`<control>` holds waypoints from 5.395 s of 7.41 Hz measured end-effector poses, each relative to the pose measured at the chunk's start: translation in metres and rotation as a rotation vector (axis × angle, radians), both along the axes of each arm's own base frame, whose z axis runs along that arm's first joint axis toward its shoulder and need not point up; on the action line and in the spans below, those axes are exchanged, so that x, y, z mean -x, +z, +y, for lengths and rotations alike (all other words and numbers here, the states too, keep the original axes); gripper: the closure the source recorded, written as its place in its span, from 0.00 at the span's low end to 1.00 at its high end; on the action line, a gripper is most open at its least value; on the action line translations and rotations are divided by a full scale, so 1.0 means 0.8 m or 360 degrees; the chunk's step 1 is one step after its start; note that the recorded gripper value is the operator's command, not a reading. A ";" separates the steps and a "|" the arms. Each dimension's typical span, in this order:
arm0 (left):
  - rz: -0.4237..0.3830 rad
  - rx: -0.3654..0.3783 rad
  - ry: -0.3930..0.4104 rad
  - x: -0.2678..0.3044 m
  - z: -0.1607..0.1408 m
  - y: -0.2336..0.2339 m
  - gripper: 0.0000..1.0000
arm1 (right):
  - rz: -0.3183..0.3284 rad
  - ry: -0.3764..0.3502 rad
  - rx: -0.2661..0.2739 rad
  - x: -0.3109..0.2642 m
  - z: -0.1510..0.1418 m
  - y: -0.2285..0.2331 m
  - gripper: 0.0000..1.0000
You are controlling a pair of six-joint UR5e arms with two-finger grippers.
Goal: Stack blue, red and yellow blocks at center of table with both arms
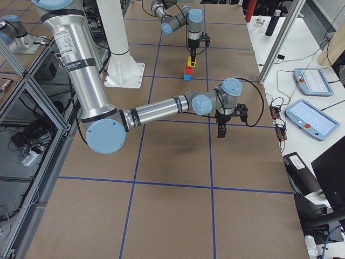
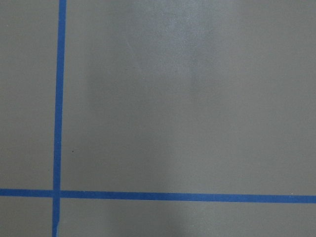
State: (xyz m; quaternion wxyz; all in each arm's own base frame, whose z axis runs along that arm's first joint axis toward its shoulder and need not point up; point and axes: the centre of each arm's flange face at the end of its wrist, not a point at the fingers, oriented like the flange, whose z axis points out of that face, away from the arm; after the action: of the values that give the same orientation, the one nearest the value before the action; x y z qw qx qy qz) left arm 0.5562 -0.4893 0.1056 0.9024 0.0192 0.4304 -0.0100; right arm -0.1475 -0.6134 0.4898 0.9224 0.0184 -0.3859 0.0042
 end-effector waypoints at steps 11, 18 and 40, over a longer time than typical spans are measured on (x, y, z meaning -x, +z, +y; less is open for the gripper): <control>-0.0030 0.0022 0.0030 -0.017 0.012 0.016 0.00 | 0.0003 -0.0001 0.0001 0.000 0.000 0.002 0.00; -0.0023 -0.0225 0.0042 0.216 0.021 0.136 0.00 | 0.0027 -0.0044 -0.0057 -0.012 0.001 0.011 0.00; -0.0258 -0.0186 0.0149 0.755 -0.011 0.670 0.00 | -0.0058 0.0093 0.0053 -0.234 0.165 0.169 0.00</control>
State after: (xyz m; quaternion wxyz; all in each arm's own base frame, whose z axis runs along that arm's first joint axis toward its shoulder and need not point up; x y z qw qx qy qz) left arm -0.0476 -0.4978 0.6417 0.9311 0.0522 0.3562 0.0588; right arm 0.0394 -0.4814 0.6248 0.9149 0.0142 -0.4017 0.0378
